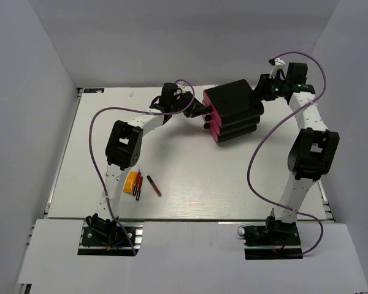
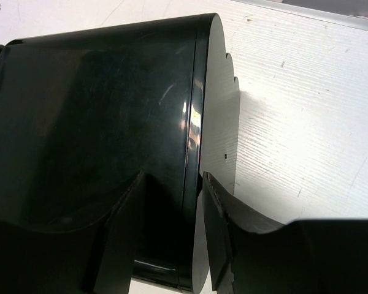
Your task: Organize the makeup
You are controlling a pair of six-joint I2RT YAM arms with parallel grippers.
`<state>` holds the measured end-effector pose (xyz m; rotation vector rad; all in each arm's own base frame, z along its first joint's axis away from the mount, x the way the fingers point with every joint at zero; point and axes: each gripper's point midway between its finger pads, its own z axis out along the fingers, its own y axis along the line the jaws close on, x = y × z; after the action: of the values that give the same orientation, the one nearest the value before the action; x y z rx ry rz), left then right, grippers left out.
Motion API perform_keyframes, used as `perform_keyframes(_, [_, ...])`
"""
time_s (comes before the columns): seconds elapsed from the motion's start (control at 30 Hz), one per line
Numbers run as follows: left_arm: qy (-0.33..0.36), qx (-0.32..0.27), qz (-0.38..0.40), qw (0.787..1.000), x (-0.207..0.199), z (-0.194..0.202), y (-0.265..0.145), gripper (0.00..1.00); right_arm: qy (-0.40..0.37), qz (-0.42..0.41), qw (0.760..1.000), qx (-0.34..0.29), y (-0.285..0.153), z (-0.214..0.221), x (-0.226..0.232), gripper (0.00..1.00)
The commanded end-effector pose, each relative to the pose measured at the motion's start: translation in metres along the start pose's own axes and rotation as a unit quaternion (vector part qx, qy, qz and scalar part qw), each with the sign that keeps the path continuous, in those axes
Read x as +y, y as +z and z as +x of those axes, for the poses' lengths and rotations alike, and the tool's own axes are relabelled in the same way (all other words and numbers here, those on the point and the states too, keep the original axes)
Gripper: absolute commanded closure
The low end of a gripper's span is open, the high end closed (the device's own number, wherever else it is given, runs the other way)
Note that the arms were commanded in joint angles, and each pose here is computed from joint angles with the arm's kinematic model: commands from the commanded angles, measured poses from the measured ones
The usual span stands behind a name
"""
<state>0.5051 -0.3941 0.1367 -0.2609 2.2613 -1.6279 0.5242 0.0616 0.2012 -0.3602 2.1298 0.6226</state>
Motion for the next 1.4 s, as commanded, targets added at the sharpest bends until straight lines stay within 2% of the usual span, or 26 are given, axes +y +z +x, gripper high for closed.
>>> perform_keyframes(0.0, [0.018,0.005,0.028,0.999,-0.030,0.002,0.000,0.71,0.020,-0.031,0.997,0.066,0.016,0.040,0.017,0.53])
perform_keyframes(0.63, [0.036,-0.019,0.053,0.998,-0.049,0.004,-0.015,0.71,0.016,-0.033,0.997,0.071,0.017,0.042,0.017,0.51])
perform_keyframes(1.1, [0.049,-0.098,0.061,0.992,-0.063,-0.017,-0.039,0.73,0.015,-0.030,0.997,0.074,0.016,0.044,0.016,0.50])
perform_keyframes(1.37, [0.046,-0.097,0.068,0.992,-0.066,-0.025,-0.031,0.71,0.014,-0.030,0.997,0.074,0.017,0.044,0.015,0.50])
